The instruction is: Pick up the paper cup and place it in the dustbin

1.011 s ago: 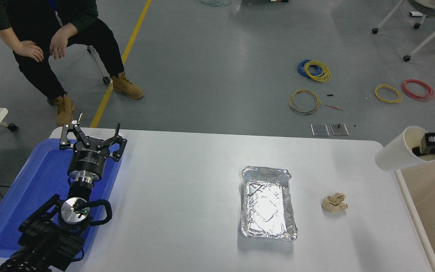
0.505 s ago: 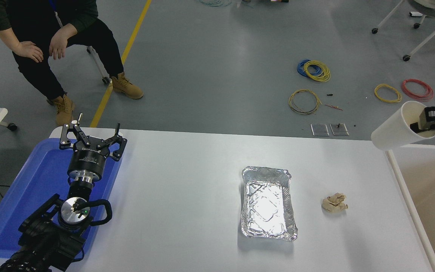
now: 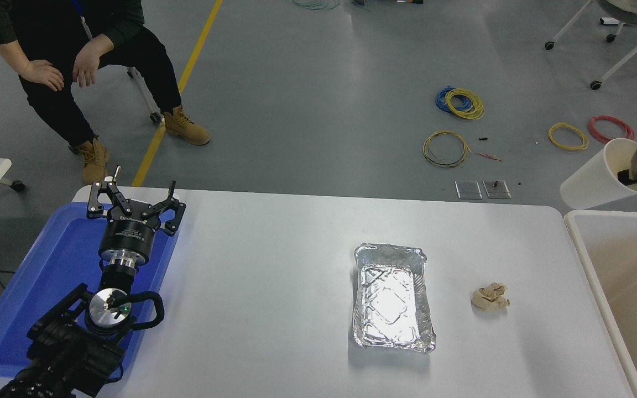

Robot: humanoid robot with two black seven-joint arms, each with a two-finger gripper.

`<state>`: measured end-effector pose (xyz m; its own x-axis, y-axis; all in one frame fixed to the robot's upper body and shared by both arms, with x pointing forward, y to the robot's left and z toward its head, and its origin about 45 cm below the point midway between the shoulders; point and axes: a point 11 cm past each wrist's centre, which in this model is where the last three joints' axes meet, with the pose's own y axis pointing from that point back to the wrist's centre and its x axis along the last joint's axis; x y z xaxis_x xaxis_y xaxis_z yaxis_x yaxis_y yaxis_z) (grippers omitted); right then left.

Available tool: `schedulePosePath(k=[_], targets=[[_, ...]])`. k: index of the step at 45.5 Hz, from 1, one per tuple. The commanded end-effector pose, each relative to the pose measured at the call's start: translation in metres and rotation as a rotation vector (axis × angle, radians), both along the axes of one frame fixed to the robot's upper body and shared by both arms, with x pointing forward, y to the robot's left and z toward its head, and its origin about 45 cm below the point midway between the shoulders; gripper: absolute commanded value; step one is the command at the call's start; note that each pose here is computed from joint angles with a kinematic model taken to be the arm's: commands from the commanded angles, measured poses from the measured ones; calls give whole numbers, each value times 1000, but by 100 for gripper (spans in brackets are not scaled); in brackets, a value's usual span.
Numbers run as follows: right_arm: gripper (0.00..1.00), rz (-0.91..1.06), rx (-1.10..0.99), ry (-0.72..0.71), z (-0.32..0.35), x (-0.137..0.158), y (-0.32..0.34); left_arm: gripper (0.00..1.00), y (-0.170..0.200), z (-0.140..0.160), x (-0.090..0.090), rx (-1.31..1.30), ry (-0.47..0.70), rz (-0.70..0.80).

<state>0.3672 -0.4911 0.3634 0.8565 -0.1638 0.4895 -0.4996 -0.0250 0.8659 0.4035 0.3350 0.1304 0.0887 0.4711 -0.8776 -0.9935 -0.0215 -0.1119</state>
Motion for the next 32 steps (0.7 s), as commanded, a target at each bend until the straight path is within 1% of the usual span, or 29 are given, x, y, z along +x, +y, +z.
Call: schedulePosePath(k=[1,15,23,32], targets=[[0,-169,-81,-70,-10,3,-60,100,0,0,0,0,0,0],[0,-339,-272,-205,-44,0,-132,100,0,0,0,0,0,0],[0,-372,-367,-241,-74,-8,-152,100,0,0,0,1,0,-1],[0,-402,-456,-286,-110,-24,-163,100,0,0,0,0,0,0]])
